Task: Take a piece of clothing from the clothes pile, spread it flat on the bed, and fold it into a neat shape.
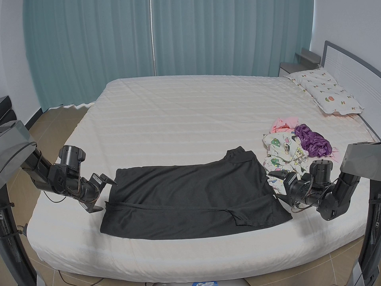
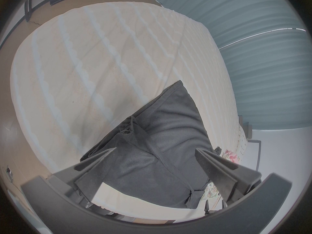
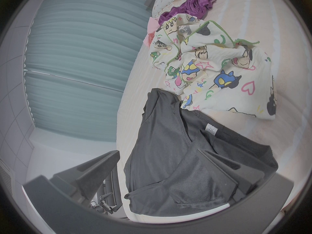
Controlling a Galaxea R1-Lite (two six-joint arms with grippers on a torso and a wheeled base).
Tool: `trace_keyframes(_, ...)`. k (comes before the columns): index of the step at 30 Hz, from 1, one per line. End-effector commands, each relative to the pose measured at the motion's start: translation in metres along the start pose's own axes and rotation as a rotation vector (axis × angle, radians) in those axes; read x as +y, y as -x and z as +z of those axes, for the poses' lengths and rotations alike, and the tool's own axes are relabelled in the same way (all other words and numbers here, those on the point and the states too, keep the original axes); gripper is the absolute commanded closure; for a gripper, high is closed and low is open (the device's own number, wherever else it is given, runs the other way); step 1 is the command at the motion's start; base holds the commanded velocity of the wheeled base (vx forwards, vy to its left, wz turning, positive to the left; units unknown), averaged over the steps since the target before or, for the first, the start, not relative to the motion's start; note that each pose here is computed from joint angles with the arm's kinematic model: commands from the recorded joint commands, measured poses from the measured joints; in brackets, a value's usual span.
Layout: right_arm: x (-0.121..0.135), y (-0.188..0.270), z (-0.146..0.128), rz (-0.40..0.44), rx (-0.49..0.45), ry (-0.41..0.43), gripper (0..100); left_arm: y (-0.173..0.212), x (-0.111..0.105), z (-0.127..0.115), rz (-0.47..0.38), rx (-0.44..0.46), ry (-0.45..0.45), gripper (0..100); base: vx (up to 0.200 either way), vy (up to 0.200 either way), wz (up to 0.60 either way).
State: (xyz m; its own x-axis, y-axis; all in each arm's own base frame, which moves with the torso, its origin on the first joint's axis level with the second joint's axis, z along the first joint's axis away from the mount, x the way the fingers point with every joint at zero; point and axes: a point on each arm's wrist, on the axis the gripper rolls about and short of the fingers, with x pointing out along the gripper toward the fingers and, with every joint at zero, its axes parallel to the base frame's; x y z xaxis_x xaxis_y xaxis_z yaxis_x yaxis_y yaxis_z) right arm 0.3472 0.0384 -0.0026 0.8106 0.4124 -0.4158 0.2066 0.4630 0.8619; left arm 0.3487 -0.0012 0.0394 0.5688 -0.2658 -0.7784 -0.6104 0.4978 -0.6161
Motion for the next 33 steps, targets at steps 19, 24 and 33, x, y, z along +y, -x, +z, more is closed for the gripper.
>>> trace_keyframes(19, -0.003, -0.003, -0.003, -0.010, 0.006, 0.022, 0, -0.024, -0.033, 0.046, -0.054, -0.088, 0.000, 0, 0.000, 0.000, 0.00)
trace_keyframes(24, -0.003, -0.003, -0.004, -0.011, 0.008, 0.022, 0, -0.031, -0.035, 0.049, -0.035, -0.073, 0.005, 0, 0.000, 0.000, 0.00)
trace_keyframes(33, 0.007, -0.002, -0.007, -0.017, -0.005, 0.050, 0, 0.000, 0.001, 0.013, 0.054, 0.002, 0.023, 0, 0.000, 0.000, 0.00)
